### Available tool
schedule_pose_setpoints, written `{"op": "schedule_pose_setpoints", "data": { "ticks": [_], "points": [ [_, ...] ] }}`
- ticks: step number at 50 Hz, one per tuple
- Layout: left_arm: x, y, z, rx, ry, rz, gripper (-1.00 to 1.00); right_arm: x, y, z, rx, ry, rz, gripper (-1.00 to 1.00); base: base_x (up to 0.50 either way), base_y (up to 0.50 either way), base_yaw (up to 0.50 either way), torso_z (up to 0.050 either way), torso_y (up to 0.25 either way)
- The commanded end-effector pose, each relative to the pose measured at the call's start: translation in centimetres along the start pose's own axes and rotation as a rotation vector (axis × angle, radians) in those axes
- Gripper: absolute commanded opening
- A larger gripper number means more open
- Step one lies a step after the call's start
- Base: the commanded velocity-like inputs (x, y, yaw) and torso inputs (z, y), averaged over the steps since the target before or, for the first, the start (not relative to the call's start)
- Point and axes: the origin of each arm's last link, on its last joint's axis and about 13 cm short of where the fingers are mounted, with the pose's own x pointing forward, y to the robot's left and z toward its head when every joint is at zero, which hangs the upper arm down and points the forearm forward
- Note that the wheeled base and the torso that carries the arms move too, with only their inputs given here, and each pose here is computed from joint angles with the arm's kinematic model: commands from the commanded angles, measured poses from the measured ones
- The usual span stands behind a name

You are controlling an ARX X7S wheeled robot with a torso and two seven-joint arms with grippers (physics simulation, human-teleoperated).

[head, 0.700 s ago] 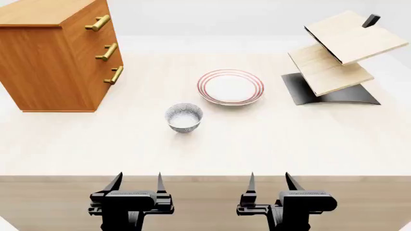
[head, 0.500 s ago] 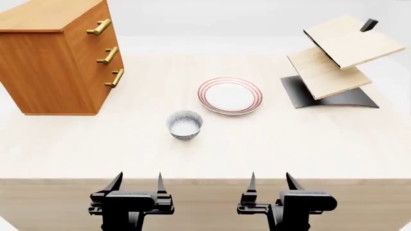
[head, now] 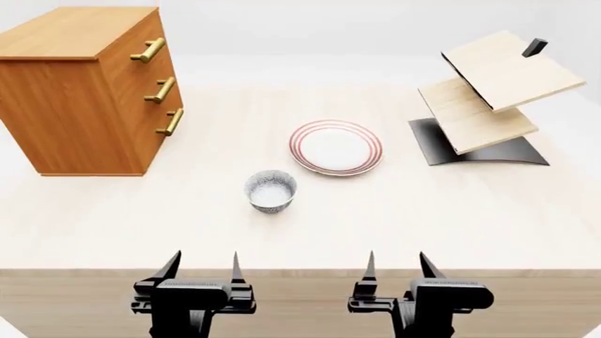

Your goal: Open the top drawer of the cabinet and put the bowl in it.

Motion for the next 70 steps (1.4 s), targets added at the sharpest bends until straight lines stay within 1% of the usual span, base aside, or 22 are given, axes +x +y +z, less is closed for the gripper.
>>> {"op": "schedule_pose_setpoints", "data": {
  "ticks": [1,6,7,8,10,12,22,35,67,70],
  "points": [
    [0.01,-0.01,0.13,-0.009,-0.006,-0.007,1.0,0.15,-0.05,-0.11,-0.001,0.008,-0.015,1.0,0.0,0.0,0.0,0.05,0.023],
    [0.07,0.0,0.22,-0.005,-0.018,0.003,1.0,0.22,-0.08,-0.1,-0.004,0.007,-0.02,1.0,0.0,0.0,0.0,0.05,0.023],
    [0.2,-0.03,0.1,0.015,-0.005,0.015,1.0,0.22,-0.09,-0.08,-0.001,0.006,-0.02,1.0,0.0,0.0,0.0,0.0,0.0],
    [0.32,-0.06,0.0,0.017,0.014,0.019,1.0,0.23,-0.11,-0.07,-0.005,0.004,-0.022,1.0,0.0,0.0,0.0,0.0,0.0],
    [0.46,-0.04,-0.07,0.024,0.022,0.024,1.0,0.27,-0.12,-0.07,-0.043,0.006,-0.035,1.0,0.0,0.0,0.0,0.0,0.0],
    [0.49,-0.05,-0.07,0.026,0.026,0.026,1.0,0.28,-0.11,-0.03,-0.057,0.008,-0.037,1.0,0.0,0.5,0.0,0.0,0.0],
    [0.5,0.0,-0.03,0.003,0.05,0.037,1.0,0.15,-0.15,-0.06,-0.039,0.007,-0.036,1.0,0.0,0.5,0.0,0.0,0.0],
    [0.37,0.01,0.07,-0.023,0.049,0.039,1.0,0.09,-0.12,-0.11,-0.029,0.008,-0.035,1.0,0.0,0.5,0.0,0.0,0.0],
    [0.28,0.09,0.29,-0.027,0.043,0.037,1.0,0.1,-0.08,-0.06,-0.027,0.006,-0.04,1.0,0.0,0.5,0.0,0.0,0.0],
    [0.31,0.08,0.33,-0.023,0.038,0.039,1.0,0.13,-0.09,-0.03,-0.014,0.006,-0.039,1.0,0.0,0.5,0.0,0.0,0.0]
  ]
}}
